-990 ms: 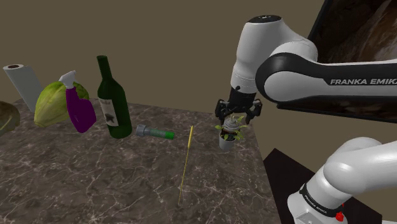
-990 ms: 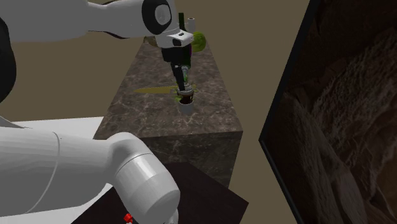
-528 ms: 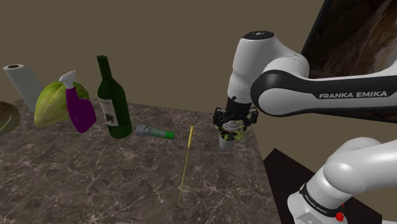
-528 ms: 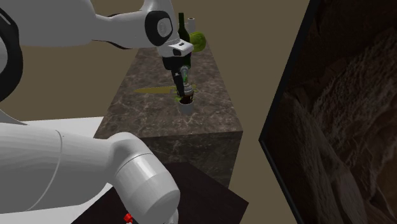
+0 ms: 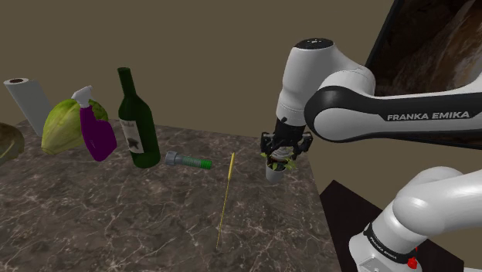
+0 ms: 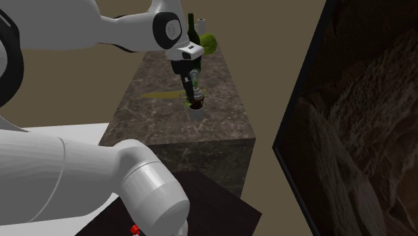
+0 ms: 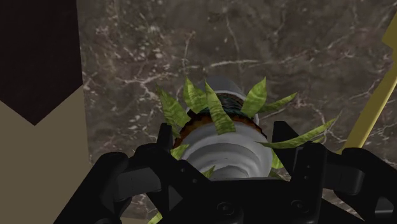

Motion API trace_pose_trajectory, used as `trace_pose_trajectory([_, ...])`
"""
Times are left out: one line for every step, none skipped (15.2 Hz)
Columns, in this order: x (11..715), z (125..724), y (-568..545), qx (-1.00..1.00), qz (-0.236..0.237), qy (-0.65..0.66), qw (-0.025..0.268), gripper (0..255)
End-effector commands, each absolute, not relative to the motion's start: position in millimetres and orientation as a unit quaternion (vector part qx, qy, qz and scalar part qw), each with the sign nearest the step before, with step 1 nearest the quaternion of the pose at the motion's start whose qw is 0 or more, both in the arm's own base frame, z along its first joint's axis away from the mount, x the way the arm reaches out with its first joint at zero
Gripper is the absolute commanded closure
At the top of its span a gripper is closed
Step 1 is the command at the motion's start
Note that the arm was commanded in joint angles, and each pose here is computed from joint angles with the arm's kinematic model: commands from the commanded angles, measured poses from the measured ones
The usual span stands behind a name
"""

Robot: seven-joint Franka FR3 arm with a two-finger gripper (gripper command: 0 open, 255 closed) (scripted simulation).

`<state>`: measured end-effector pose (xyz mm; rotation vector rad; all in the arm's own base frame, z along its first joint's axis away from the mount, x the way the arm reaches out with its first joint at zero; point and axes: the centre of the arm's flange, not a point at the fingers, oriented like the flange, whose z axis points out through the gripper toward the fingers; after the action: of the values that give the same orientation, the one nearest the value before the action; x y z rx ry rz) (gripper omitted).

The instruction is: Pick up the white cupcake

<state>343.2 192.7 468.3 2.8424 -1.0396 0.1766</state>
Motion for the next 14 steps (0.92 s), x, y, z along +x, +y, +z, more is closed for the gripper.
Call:
trace_pose_trajectory([343.1,467.2,192.5,0.936,0.057,-0.342,0.056,255])
trace_pose_trajectory([342.9,467.7,192.8,0.936,0.057,-0.342,0.055,255])
trace_pose_trajectory([342.9,473.0,192.8,0.936,0.057,-0.342,0.055,255])
trace_pose_trajectory([342.9,478.2,192.9,0.936,0.057,-0.342,0.055,255])
trace_pose_trajectory([342.9,483.5,192.9,0.936,0.057,-0.342,0.055,255])
trace_pose_trajectory([342.9,488.8,192.9,0.936,0.057,-0.342,0.055,255])
trace_pose_trajectory([342.9,494.1,192.9,0.936,0.057,-0.342,0.055,255])
trace_pose_trajectory([342.9,499.4,192.9,0.936,0.057,-0.342,0.055,255])
trace_pose_trajectory([342.9,504.6,192.9,0.936,0.057,-0.342,0.055,255])
trace_pose_trajectory([342.9,509.9,192.9,0.936,0.057,-0.342,0.055,255])
trace_pose_trajectory([342.9,515.2,192.9,0.936,0.057,-0.342,0.055,255])
trace_pose_trajectory([342.9,520.5,192.9,0.936,0.057,-0.342,0.055,255])
trace_pose_trajectory([342.9,525.8,192.9,0.936,0.057,-0.342,0.055,255])
trace_pose_trajectory([342.9,531.0,192.9,0.936,0.057,-0.342,0.055,255])
